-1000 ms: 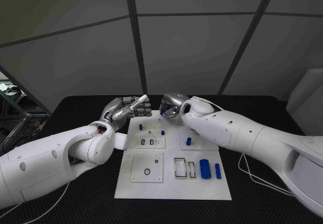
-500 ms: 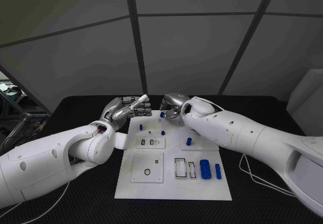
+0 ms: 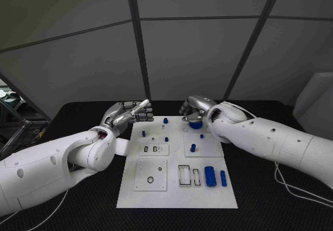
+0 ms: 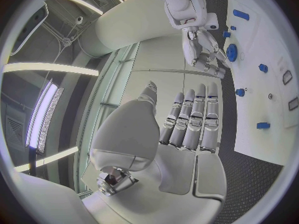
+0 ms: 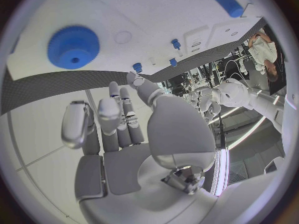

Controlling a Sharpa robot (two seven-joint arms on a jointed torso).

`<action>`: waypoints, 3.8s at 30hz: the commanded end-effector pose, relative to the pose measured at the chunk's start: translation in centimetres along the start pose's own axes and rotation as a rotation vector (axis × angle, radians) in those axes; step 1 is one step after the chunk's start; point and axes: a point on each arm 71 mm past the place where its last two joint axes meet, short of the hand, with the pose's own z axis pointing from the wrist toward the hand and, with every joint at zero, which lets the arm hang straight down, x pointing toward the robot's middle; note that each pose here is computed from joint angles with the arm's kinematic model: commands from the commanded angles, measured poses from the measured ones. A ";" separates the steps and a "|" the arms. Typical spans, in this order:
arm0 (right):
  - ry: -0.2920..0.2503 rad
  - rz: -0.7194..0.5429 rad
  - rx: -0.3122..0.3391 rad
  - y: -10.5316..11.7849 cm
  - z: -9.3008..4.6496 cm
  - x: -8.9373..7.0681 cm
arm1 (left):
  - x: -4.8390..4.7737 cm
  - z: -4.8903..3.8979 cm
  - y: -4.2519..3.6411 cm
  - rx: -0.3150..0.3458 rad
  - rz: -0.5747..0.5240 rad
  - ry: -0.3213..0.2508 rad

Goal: Assemble the parts on the task board

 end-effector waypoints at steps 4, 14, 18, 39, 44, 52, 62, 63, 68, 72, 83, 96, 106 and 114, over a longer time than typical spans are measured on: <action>0.042 0.182 0.145 -3.3 -2.6 -1.1 | -0.03 0.04 -0.15 0.008 0.000 0.013; 0.131 0.197 0.236 -5.7 -4.0 -1.1 | -0.10 0.17 -0.04 0.006 0.000 0.012; 0.149 0.188 0.244 -5.6 -3.6 -0.8 | -0.02 0.28 0.02 0.006 -0.001 0.014; 0.141 0.153 0.271 -4.8 -1.5 0.2 | 0.09 0.51 0.18 0.002 -0.003 0.017; 0.137 0.140 0.274 -4.8 -1.2 0.3 | 0.11 0.53 0.20 0.002 -0.003 0.018; 0.134 0.115 0.271 -4.6 -0.9 0.4 | 0.14 0.57 0.23 0.000 -0.005 0.021; 0.090 0.094 0.268 -4.5 -0.7 0.2 | 0.12 0.61 0.27 -0.002 -0.005 0.023; 0.084 0.094 0.267 -4.5 -0.7 0.1 | 0.11 0.61 0.27 -0.002 -0.005 0.023; 0.043 0.096 0.255 -4.5 -0.7 -0.2 | 0.06 0.63 0.29 -0.003 -0.005 0.022; 0.028 0.099 0.251 -4.4 -0.7 -0.3 | 0.02 0.65 0.31 -0.004 -0.005 0.022; 0.041 0.100 0.265 -4.7 -0.5 -0.1 | 0.01 0.69 0.36 -0.006 -0.005 0.023; 0.154 0.095 0.295 -4.7 0.1 1.1 | 0.13 0.79 0.43 -0.009 -0.007 0.026; 0.165 0.105 0.288 -4.4 0.4 1.3 | 0.08 0.81 0.45 -0.011 -0.006 0.024; 0.166 0.114 0.285 -4.5 0.4 1.3 | 0.01 0.79 0.47 -0.013 -0.005 0.023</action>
